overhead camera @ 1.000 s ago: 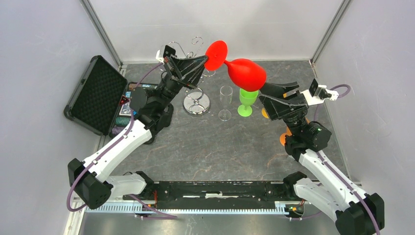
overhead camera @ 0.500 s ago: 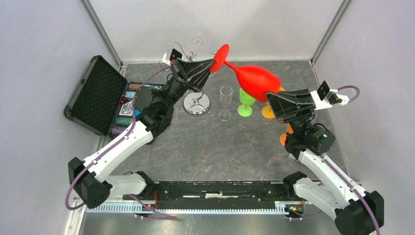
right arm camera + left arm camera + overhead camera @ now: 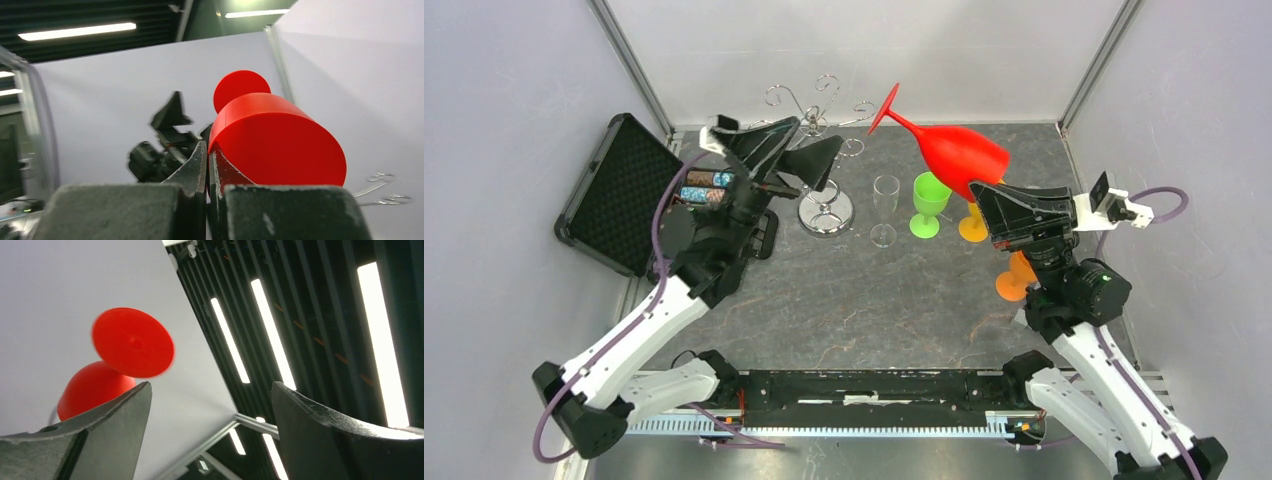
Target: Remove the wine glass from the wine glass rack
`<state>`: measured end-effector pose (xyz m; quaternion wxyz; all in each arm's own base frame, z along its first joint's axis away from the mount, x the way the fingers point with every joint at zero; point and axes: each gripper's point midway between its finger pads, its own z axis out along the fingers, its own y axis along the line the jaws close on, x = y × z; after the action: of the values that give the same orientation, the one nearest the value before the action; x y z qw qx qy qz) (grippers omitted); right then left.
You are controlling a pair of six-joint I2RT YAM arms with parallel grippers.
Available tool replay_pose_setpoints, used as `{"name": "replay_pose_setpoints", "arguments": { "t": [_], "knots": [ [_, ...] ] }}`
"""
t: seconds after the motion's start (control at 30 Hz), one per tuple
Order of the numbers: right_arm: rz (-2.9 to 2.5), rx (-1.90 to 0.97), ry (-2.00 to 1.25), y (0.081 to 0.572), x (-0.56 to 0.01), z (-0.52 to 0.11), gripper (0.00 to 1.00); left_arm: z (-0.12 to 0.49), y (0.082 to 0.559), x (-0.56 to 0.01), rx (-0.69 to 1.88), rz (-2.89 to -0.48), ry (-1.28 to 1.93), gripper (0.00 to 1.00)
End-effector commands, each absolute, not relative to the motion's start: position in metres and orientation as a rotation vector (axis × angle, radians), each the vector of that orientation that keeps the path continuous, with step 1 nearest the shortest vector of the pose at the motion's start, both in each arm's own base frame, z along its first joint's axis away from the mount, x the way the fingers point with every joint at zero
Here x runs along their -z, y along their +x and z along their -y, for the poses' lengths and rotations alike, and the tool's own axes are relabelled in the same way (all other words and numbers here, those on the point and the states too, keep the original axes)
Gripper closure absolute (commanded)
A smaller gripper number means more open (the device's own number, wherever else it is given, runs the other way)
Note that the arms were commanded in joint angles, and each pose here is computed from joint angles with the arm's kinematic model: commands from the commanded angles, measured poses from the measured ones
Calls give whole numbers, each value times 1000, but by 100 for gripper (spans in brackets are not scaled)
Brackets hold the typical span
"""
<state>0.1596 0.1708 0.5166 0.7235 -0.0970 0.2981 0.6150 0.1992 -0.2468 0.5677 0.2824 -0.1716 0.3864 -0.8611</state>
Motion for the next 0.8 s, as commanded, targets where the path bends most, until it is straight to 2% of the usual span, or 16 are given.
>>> {"name": "replay_pose_setpoints", "arguments": {
  "t": [0.0, 0.07, 0.27, 0.47, 0.63, 0.77],
  "knots": [
    [-826, -1137, -163, 186, -512, -163, 100, 217, 190, -577, 2011, -933, -359, 5],
    [-983, -1025, -183, 203, -503, -165, 100, 212, 186, -578, 1866, -952, -285, 1],
    [-1420, -719, -362, 224, -448, -162, 100, 211, 176, -572, 1424, -1091, 36, 0],
    [-1648, -618, -551, 207, -392, -156, 100, 213, 175, -554, 1188, -1227, 248, 0],
    [-1869, -468, -562, 209, -345, -134, 100, 204, 186, -524, 1033, -1334, 273, 0],
    [-1991, -456, -628, 206, -310, -134, 100, 194, 190, -507, 933, -1374, 289, 0]
  ]
}}
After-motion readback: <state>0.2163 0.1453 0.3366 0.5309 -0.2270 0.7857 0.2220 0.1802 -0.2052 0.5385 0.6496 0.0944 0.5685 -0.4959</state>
